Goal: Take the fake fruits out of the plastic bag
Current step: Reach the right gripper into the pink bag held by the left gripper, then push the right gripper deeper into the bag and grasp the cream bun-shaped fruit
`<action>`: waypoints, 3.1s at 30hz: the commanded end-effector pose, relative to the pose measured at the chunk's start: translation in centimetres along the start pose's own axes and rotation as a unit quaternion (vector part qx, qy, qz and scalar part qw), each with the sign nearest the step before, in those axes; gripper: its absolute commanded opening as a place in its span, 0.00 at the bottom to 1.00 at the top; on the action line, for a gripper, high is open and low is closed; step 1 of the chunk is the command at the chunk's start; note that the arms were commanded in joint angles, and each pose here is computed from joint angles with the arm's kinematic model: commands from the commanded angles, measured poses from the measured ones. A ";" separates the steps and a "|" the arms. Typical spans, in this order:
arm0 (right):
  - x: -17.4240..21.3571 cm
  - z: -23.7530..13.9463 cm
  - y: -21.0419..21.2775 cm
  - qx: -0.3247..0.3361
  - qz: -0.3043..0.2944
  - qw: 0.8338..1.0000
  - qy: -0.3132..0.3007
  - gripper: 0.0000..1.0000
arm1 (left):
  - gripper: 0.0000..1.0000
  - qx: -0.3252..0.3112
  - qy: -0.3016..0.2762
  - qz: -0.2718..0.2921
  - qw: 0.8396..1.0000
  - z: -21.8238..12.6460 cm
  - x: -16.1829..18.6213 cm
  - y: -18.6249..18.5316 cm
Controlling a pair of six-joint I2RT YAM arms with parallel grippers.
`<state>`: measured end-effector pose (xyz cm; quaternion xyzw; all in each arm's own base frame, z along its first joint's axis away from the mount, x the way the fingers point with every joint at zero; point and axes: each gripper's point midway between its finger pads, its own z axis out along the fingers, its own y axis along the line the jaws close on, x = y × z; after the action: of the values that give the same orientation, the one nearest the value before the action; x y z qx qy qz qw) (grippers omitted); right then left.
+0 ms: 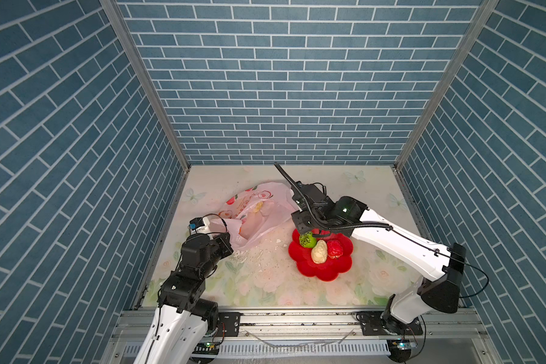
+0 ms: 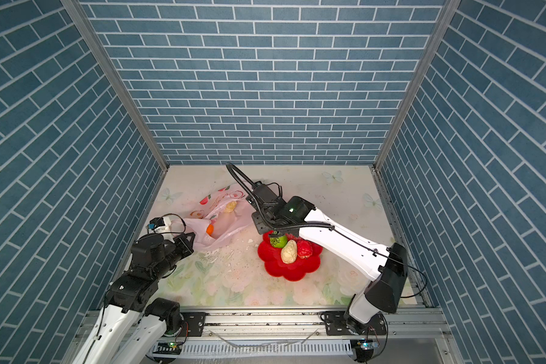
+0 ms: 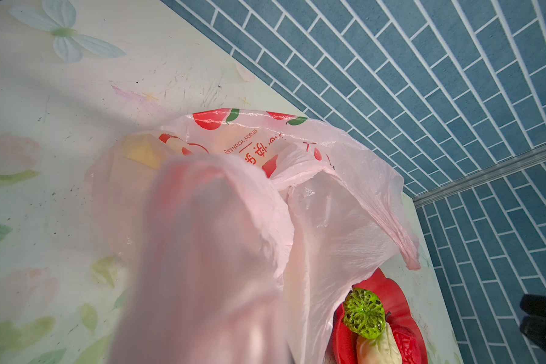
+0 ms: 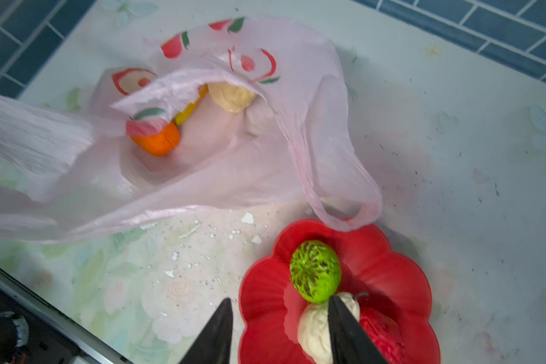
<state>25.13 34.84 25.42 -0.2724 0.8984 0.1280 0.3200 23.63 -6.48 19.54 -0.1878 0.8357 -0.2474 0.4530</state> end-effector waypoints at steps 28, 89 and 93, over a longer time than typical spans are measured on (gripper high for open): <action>-4.1 22.0 6.0 -0.091 0.218 0.971 0.018 0.43 | 0.00 0.030 -0.050 -0.024 0.998 -0.6 -0.9 -0.3; -7.1 29.0 4.7 -0.108 0.351 0.930 0.005 0.81 | 0.00 0.101 0.078 -0.033 0.991 -2.8 5.2 -1.4; -7.2 29.8 4.8 -0.115 0.353 0.928 0.002 0.81 | 0.00 0.106 0.085 -0.031 0.990 -3.0 5.5 -1.5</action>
<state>41.41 53.56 7.59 0.0319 0.9184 0.3306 0.2149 18.99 -9.55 17.49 -0.1542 0.8356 -0.3528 0.3918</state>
